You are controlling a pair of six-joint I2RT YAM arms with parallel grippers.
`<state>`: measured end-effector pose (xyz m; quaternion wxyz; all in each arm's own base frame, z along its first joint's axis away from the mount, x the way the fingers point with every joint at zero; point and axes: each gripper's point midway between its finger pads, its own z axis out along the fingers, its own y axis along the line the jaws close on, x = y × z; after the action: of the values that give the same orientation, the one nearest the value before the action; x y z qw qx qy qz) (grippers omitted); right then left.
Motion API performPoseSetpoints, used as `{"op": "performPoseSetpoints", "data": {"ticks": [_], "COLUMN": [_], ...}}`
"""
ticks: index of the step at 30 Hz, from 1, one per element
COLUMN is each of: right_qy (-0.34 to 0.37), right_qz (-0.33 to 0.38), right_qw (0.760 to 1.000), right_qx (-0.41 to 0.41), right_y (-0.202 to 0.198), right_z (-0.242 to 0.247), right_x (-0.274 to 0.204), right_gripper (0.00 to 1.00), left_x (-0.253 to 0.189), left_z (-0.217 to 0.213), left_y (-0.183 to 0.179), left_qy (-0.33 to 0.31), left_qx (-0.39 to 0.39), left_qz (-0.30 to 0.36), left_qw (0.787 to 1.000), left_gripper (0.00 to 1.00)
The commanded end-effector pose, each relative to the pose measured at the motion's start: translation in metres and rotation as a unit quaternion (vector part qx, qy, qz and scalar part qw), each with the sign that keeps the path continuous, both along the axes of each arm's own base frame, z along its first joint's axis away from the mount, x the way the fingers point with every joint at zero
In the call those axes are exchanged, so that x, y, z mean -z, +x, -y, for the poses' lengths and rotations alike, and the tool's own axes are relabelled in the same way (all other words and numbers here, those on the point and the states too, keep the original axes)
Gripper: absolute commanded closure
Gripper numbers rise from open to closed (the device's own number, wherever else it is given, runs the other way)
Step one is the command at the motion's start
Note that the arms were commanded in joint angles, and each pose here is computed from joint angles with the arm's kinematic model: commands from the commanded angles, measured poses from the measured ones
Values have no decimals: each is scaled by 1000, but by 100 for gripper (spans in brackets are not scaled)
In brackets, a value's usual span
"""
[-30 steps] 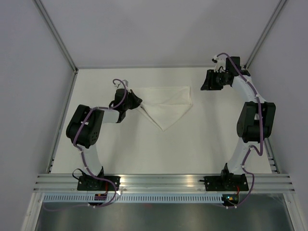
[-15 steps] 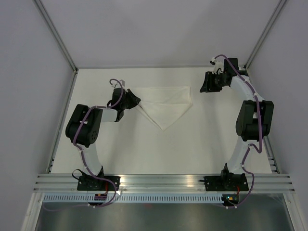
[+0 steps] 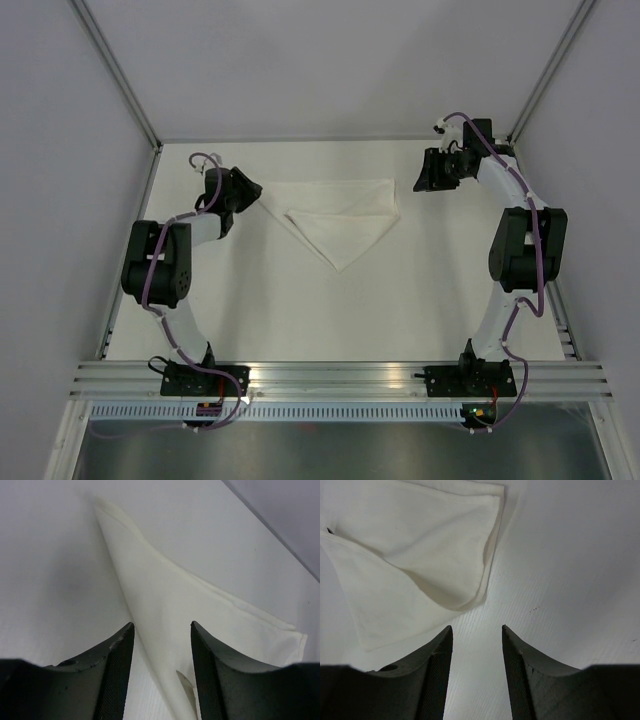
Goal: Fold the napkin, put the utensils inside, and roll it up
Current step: Fold the napkin
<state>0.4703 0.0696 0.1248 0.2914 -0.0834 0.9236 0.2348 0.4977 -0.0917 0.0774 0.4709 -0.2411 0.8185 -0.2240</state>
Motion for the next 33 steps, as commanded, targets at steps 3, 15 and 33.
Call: {"op": "performPoseSetpoints", "data": {"ticks": [3,15,33], "right_qy": [7,10,15], "right_qz": [20,26,25], "right_qw": [1000,1000,999], "right_qx": [-6,-9,-12], "right_y": [7,10,5], "right_z": [-5,-6,-9], "right_x": [-19,-29,-31], "right_gripper": [50,50,51], "left_x": [-13,31,56], "left_z": [-39,-53,-42], "left_y": [23,51,73], "left_qy": [4,17,-12], "left_qx": [-74,-93,-82], "left_qz": [-21,-78,-119], "left_qw": [997,992,989], "left_gripper": [44,43,83]}}
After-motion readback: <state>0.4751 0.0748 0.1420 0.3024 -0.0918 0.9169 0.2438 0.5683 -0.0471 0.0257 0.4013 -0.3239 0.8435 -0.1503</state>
